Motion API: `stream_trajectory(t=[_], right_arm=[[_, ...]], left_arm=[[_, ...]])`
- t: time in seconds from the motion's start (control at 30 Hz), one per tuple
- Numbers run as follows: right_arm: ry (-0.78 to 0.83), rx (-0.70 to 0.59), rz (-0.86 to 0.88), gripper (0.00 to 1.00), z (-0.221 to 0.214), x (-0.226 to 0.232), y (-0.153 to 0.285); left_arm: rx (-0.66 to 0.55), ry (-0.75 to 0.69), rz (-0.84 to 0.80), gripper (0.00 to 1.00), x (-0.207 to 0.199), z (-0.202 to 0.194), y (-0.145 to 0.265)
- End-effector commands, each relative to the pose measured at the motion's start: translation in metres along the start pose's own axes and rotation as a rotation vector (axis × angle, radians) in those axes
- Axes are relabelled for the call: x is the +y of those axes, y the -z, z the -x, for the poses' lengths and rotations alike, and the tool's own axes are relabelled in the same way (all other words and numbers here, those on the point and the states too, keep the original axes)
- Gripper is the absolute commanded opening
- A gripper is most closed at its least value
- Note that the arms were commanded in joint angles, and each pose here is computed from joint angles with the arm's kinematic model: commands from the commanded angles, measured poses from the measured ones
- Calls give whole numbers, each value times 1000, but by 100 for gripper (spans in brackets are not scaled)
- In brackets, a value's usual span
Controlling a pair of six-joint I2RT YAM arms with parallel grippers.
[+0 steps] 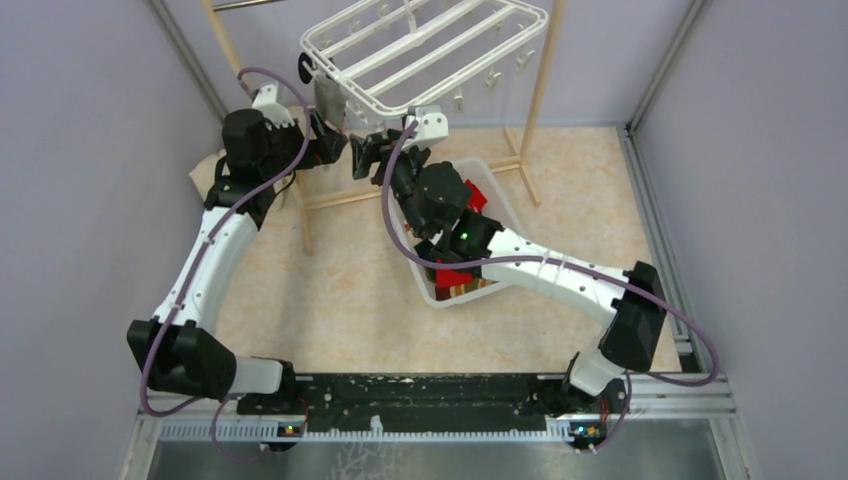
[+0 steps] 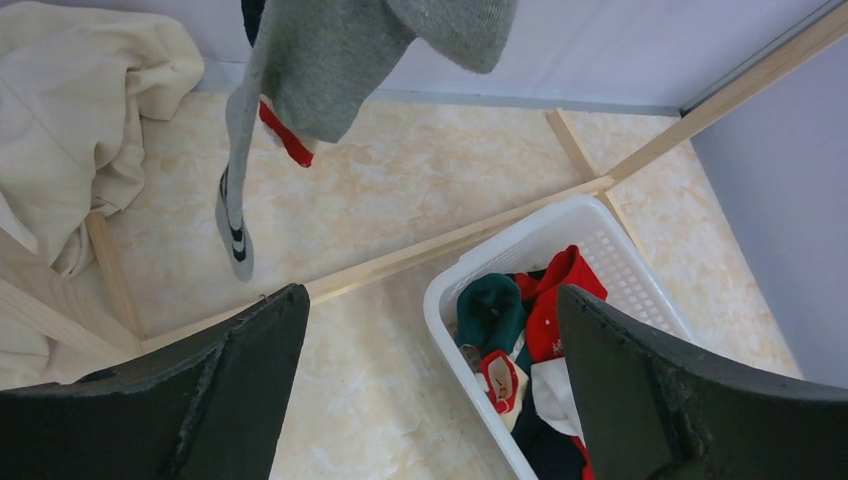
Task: Remove the socks clipped to the hanger
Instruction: Adjust the hanger on the clothesline.
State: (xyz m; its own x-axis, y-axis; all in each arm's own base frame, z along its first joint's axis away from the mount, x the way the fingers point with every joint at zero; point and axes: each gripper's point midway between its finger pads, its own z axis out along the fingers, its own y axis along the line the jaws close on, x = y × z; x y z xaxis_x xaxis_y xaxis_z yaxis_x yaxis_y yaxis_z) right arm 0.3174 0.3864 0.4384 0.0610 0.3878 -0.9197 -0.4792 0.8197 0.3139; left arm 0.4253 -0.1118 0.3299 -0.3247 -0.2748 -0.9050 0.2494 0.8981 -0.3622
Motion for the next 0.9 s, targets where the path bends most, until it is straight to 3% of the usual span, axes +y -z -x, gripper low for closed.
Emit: stream_trajectory(t=[0.0, 0.17, 0.4, 0.73, 0.87], right_arm=[[-58, -160, -15, 68, 50, 9, -9], [-47, -189, -48, 65, 54, 8, -20], [-71, -177, -134, 49, 59, -26, -29], [-71, -188, -158, 32, 82, -68, -12], [-89, -187, -167, 30, 92, -91, -6]], left_arm=[[-54, -1, -38, 99, -9, 18, 5], [-54, -3, -40, 99, -8, 18, 8], [-50, 3, -43, 99, -7, 15, 10], [-50, 7, -53, 99, -9, 15, 13], [-57, 4, -54, 99, -11, 18, 16]])
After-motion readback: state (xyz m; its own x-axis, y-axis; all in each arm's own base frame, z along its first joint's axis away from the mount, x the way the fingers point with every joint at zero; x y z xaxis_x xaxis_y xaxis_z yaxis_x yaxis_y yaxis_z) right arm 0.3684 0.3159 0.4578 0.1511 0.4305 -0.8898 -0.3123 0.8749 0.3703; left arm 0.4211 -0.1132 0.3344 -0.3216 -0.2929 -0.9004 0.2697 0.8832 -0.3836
